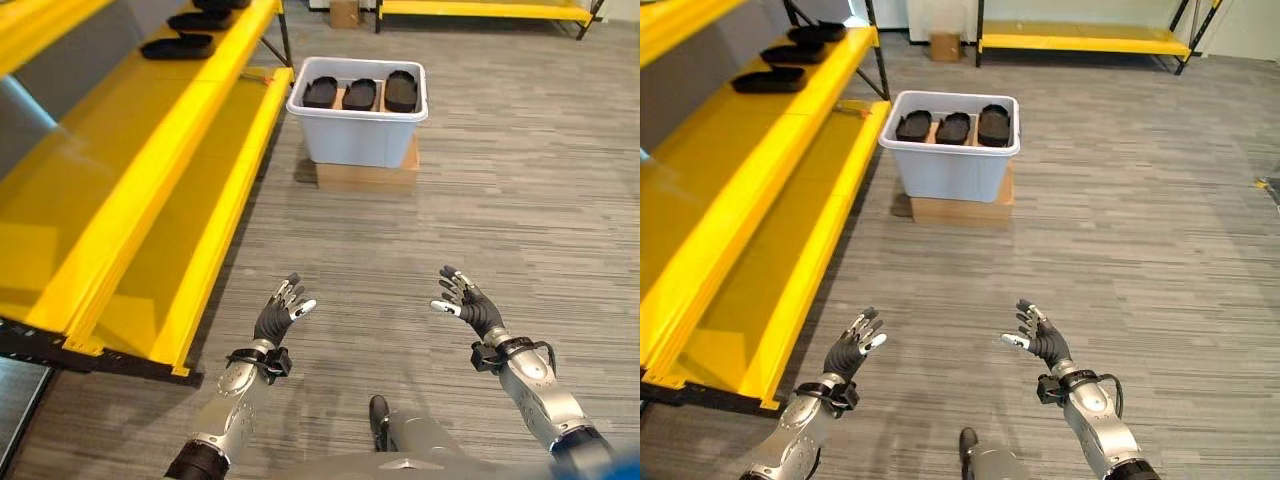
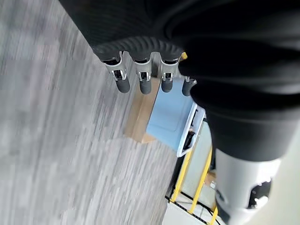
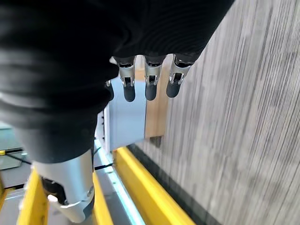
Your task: Move parts from the plastic box to the shelf.
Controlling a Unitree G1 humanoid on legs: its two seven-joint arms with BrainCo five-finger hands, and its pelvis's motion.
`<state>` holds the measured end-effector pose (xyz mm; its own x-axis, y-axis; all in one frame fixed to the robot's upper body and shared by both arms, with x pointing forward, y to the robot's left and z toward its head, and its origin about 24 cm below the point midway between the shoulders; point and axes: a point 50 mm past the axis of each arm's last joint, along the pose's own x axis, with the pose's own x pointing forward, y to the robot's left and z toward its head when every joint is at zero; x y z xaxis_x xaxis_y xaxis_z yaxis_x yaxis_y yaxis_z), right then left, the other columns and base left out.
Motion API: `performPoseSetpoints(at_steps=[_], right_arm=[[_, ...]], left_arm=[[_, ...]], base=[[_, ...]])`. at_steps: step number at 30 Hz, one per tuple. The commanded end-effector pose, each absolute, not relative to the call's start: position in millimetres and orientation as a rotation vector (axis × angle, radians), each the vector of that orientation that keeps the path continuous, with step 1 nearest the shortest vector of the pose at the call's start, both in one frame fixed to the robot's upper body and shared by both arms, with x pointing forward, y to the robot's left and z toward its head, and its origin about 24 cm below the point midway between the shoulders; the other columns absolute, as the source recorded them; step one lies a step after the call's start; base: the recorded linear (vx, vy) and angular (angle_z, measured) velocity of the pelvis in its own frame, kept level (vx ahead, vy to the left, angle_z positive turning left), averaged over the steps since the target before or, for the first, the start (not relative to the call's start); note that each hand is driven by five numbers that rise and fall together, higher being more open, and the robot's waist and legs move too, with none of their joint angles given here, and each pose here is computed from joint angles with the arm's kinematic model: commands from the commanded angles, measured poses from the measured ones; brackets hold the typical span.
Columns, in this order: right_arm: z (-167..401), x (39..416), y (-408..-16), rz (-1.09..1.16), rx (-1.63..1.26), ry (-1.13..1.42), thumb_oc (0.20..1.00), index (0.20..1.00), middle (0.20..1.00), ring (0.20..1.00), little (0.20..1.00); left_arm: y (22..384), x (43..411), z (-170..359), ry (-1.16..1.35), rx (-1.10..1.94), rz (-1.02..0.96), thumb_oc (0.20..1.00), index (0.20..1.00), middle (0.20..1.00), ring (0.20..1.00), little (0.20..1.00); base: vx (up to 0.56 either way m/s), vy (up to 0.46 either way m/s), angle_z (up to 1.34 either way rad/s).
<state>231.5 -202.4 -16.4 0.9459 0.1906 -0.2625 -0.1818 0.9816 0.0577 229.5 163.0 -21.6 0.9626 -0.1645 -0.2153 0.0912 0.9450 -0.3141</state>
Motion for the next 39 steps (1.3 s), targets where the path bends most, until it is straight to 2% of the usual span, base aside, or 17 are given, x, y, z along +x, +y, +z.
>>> performPoseSetpoints(at_steps=[1,7,12,14,18,22,27,39], right_arm=[[7,235,-205,0.140,0.095,0.119,1.000,1.000,1.000,1.000,1.000],[13,239,-213,0.090,0.092,0.091,1.000,1.000,1.000,1.000,1.000],[1,232,-212,0.083,0.066,0.127,1.000,1.000,1.000,1.000,1.000],[-9,228,-200,0.120,0.097,0.170,1.000,1.000,1.000,1.000,1.000],[-1,246,-173,0.192,0.130,0.137,1.000,1.000,1.000,1.000,1.000],[2,246,-165,0.213,0.156,0.126,1.000,1.000,1.000,1.000,1.000],[6,248,-167,0.182,0.171,0.109,1.000,1.000,1.000,1.000,1.000],[13,254,-181,0.138,0.131,0.076,1.000,1.000,1.000,1.000,1.000]], left_arm=[[162,241,4,0.105,-0.346,-0.134,1.000,1.000,1.000,1.000,1.000],[162,238,1,0.119,-0.348,-0.126,1.000,1.000,1.000,1.000,1.000],[168,231,-7,0.133,-0.321,-0.103,1.000,1.000,1.000,1.000,1.000],[170,232,-7,0.129,-0.329,-0.089,1.000,1.000,1.000,1.000,1.000],[175,244,4,0.083,-0.303,-0.055,1.000,1.000,1.000,1.000,1.000],[178,251,11,0.062,-0.259,-0.046,1.000,1.000,1.000,1.000,1.000],[178,252,7,0.080,-0.270,-0.032,1.000,1.000,1.000,1.000,1.000],[171,251,3,0.082,-0.317,-0.024,1.000,1.000,1.000,1.000,1.000]], base=[[0.15,-0.279,0.16],[0.19,-0.077,-0.06],[0.49,0.144,-0.91],[0.61,0.298,-0.66],[0.30,0.218,-0.60],[0.29,0.233,-0.16],[0.32,0.100,0.21],[0.30,-0.153,0.28]])
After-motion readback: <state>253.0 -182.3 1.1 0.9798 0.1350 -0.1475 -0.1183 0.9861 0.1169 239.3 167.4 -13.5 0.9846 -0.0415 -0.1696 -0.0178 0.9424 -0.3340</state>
